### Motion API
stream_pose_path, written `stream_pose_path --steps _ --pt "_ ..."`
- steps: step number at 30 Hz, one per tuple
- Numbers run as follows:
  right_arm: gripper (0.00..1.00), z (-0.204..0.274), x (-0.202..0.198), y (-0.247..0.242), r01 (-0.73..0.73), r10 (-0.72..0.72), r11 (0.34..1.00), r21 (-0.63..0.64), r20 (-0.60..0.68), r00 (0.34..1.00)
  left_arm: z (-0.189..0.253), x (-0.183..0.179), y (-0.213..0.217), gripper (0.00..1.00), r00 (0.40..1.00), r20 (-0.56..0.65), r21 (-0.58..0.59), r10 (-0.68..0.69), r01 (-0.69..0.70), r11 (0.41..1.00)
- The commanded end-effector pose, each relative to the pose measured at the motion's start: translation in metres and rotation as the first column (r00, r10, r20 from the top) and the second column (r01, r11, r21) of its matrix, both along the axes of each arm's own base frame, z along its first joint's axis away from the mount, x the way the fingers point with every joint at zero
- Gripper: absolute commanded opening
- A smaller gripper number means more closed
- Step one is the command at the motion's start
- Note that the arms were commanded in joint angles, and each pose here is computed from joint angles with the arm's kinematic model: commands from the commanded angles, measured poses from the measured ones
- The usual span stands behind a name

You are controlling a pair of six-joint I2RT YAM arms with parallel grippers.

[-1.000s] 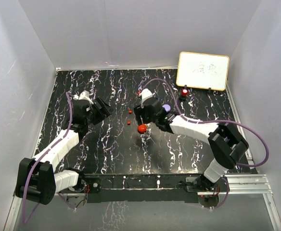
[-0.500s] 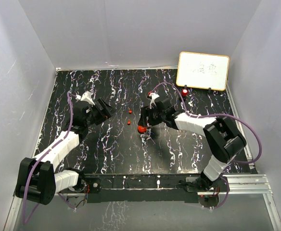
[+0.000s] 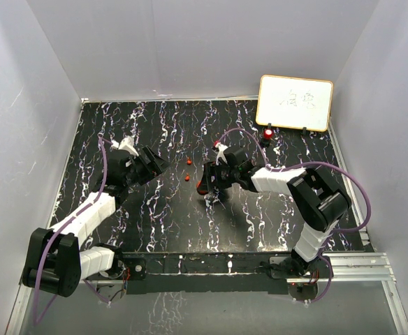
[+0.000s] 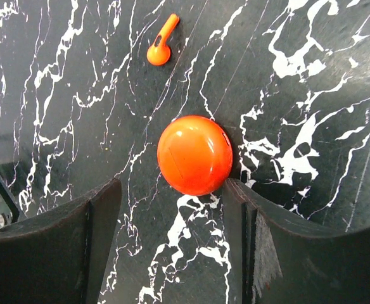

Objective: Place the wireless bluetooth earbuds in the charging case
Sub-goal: Pick up the charging case at the center of the board.

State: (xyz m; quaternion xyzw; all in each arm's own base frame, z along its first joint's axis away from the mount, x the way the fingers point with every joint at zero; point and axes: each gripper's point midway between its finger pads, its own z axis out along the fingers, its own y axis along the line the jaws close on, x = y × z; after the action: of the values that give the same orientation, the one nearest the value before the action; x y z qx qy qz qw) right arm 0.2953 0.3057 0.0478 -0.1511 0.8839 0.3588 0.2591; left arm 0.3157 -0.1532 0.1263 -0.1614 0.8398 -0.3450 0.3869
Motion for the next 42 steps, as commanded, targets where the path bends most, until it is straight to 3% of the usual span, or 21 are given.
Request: stream_pose_path --steps 1,14,23,42 --pt "0.63 0.024 0.001 0.011 -0.028 0.024 0.997 0.077 0.055 0.998 0.009 -0.002 -0.001 0.79 0.999 0.034 -0.01 -0.019 0.019 1.0" --pt "0.63 0.047 -0.009 0.017 -0.076 0.064 0.993 0.094 0.124 0.99 0.005 -0.003 -0.001 0.79 1.0 0.024 -0.008 -0.019 0.019 1.0" --pt "0.67 0.034 0.021 -0.018 -0.009 0.055 0.987 -0.16 0.286 0.957 0.004 -0.003 -0.003 0.79 0.999 0.023 -0.015 -0.03 0.03 0.999" --pt "0.7 0.023 0.014 0.032 -0.146 0.137 0.988 0.041 0.178 0.974 -0.002 -0.005 -0.004 0.79 0.999 0.017 -0.019 -0.034 0.034 0.999"
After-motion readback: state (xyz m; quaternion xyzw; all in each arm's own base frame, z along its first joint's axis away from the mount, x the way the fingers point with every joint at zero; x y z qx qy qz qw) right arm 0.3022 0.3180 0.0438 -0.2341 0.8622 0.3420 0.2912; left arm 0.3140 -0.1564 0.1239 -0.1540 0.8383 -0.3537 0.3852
